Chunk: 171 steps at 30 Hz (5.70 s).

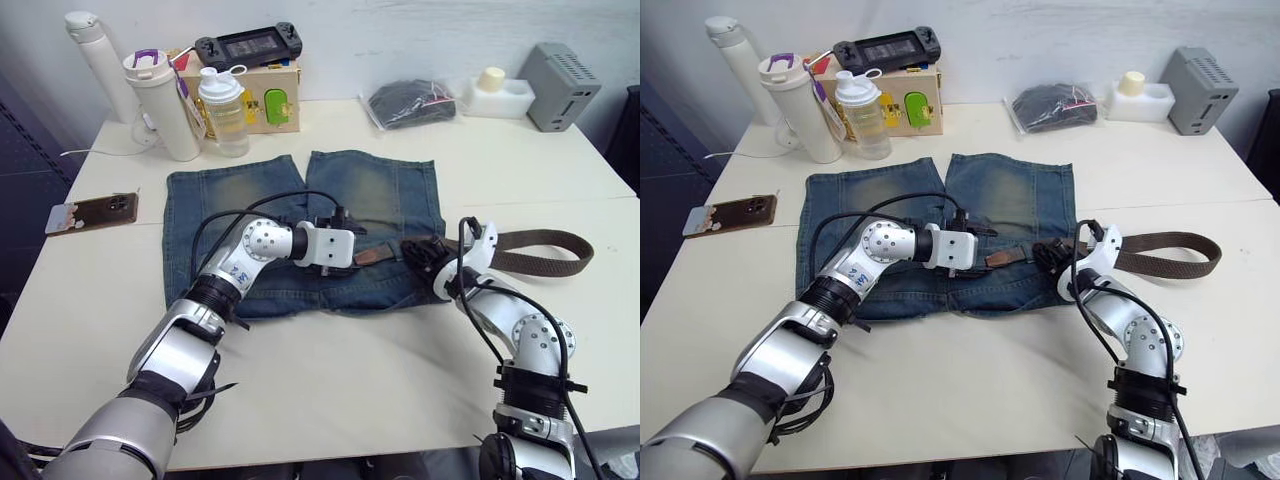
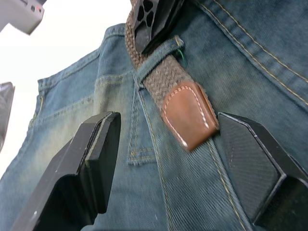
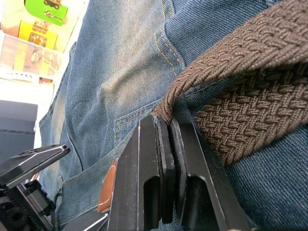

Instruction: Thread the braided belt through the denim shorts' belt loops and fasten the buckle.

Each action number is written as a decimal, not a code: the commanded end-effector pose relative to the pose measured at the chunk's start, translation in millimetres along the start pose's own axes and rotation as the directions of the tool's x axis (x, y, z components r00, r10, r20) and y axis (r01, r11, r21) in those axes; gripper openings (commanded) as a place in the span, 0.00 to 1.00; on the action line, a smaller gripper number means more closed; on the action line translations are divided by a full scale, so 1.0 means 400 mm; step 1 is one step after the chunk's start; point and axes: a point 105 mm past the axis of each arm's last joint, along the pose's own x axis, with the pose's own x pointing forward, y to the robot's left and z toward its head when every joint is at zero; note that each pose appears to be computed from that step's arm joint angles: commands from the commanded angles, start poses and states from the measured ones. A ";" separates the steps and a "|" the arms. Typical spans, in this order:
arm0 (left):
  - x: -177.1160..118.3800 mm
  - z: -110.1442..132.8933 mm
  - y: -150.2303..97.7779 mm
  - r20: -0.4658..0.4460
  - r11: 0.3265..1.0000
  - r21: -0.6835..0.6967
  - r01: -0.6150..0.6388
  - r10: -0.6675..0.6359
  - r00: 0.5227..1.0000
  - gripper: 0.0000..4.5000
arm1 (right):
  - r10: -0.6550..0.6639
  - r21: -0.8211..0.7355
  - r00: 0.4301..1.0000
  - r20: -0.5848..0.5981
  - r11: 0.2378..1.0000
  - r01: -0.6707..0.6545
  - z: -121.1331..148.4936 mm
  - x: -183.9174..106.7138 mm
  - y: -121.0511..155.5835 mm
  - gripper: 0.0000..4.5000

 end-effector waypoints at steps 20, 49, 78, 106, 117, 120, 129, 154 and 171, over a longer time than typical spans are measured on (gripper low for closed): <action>0.020 0.046 0.029 0.048 0.992 0.122 -0.038 0.032 0.998 0.02 | -0.014 0.054 1.000 0.019 0.998 0.013 -0.003 -0.017 0.008 0.00; 0.041 0.068 0.040 0.052 0.989 0.147 -0.028 0.020 0.998 0.00 | -0.067 -0.932 0.946 -0.316 -0.163 -0.323 -0.064 -0.231 0.044 0.98; -0.164 0.046 0.052 -0.046 0.884 0.466 -0.014 0.040 0.998 0.00 | -0.162 -0.909 0.966 -0.200 -0.337 -0.244 -0.055 -0.163 -0.071 0.01; -0.242 0.101 -0.017 0.111 0.893 0.369 -0.257 0.233 0.966 0.00 | -0.214 -0.978 0.972 -0.096 -0.160 -0.132 0.131 -0.288 -0.055 0.88; -0.248 0.114 -0.004 0.147 0.852 0.392 -0.348 0.316 0.937 0.00 | 0.387 -0.408 0.818 -0.425 0.725 -0.555 -0.058 -0.232 0.188 0.88; -0.246 0.118 -0.002 0.152 0.845 0.403 -0.353 0.318 0.936 0.00 | 0.488 -0.216 0.827 -0.278 0.808 -0.549 -0.100 -0.174 0.218 0.88; -0.237 0.120 -0.001 0.149 0.843 0.412 -0.345 0.312 0.938 0.00 | 0.332 0.253 0.942 -0.048 0.916 -0.310 -0.060 -0.130 0.234 0.88; -0.257 0.105 -0.103 0.129 0.978 0.049 -0.201 0.194 0.973 0.55 | 0.174 0.042 0.975 0.135 0.983 -0.181 0.089 -0.143 0.130 0.00; -0.292 0.107 -0.125 0.095 0.955 -0.227 -0.192 0.218 0.971 0.55 | 0.140 -0.220 0.989 -0.037 0.965 -0.145 -0.017 -0.096 0.049 0.00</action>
